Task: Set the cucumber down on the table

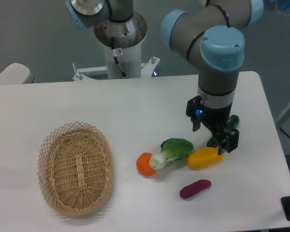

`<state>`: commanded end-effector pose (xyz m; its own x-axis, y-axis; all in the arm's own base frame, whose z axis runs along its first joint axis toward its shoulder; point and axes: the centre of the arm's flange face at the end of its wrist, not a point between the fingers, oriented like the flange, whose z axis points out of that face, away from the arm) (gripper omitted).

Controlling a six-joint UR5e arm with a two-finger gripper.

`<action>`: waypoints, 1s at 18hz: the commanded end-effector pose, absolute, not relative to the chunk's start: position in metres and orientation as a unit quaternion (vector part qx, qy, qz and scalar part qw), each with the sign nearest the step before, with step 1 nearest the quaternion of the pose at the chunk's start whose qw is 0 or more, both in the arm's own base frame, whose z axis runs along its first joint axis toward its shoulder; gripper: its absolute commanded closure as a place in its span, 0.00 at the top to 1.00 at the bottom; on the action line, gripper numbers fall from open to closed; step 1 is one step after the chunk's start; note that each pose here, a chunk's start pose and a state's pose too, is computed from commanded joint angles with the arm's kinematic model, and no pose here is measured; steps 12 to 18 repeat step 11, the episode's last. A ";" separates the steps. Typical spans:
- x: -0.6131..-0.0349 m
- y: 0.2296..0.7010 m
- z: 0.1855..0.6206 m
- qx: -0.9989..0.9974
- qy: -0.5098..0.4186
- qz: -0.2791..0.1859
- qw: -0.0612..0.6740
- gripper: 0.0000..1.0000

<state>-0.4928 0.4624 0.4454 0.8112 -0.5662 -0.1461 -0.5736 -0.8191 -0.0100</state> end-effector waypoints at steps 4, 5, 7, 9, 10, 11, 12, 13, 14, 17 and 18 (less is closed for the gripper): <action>-0.500 0.452 0.446 -0.947 0.314 0.064 0.023 1.00; -0.500 0.452 0.446 -0.947 0.314 0.063 0.022 1.00; -0.500 0.452 0.445 -0.947 0.314 0.062 0.021 1.00; -0.499 0.452 0.446 -0.947 0.316 0.065 0.020 1.00; -0.499 0.452 0.446 -0.947 0.315 0.065 0.020 1.00; -0.499 0.452 0.446 -0.947 0.315 0.065 0.020 1.00; -0.499 0.452 0.446 -0.947 0.315 0.065 0.020 1.00; -0.499 0.452 0.446 -0.947 0.315 0.065 0.020 1.00; -0.499 0.452 0.446 -0.947 0.315 0.065 0.020 1.00; -0.499 0.452 0.446 -0.947 0.315 0.065 0.020 1.00; -0.499 0.452 0.446 -0.947 0.315 0.065 0.020 1.00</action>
